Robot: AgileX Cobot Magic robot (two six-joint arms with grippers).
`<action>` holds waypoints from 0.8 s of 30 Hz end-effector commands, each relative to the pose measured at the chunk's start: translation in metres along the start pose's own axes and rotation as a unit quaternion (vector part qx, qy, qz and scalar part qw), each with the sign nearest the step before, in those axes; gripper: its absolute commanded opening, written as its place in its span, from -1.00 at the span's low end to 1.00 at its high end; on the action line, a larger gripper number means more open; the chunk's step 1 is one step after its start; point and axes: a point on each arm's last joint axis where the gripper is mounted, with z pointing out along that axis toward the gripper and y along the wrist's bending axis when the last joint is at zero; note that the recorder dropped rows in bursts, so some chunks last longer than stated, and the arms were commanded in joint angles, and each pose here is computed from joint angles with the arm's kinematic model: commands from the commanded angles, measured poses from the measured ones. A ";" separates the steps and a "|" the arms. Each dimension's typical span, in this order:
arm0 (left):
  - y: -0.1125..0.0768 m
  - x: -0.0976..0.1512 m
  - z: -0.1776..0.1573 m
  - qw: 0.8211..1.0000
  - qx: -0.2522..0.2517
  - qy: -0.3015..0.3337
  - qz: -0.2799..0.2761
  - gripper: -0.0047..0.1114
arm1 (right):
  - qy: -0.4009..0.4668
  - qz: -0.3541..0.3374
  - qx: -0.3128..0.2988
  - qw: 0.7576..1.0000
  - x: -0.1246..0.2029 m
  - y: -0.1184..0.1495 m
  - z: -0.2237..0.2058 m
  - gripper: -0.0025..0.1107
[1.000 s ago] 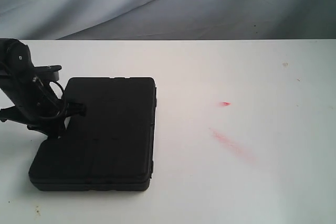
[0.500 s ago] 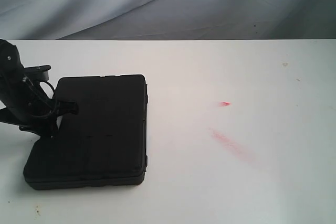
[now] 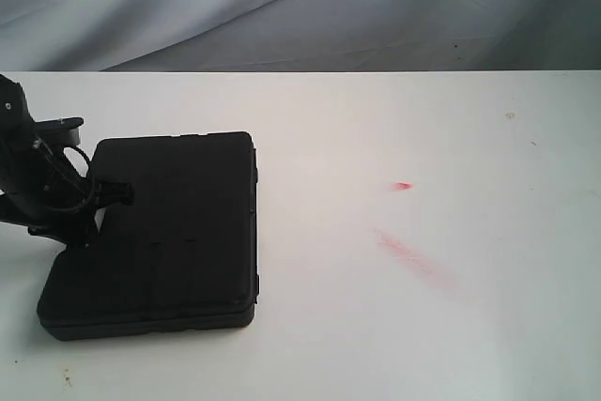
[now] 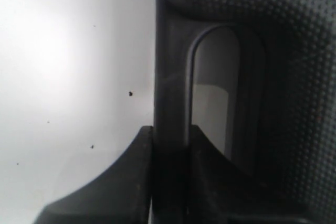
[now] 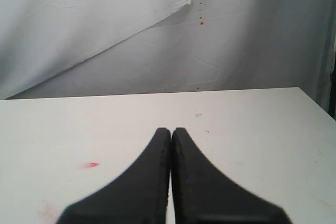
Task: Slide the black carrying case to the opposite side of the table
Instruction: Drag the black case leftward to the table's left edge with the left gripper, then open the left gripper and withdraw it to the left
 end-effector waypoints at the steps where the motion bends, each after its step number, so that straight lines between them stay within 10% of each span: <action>1: 0.005 0.001 0.003 1.000 -0.008 -0.001 0.014 -0.91 | -0.003 -0.005 0.004 1.000 0.001 -0.001 0.000 -0.96; 17: 0.001 -0.005 -0.002 0.998 -0.003 -0.038 0.044 0.05 | -0.003 -0.005 0.004 1.000 0.001 -0.001 0.000 -0.96; 24: -0.005 -0.005 -0.015 0.997 0.004 -0.056 0.059 0.08 | -0.003 -0.005 0.004 1.000 0.001 -0.001 0.000 -0.96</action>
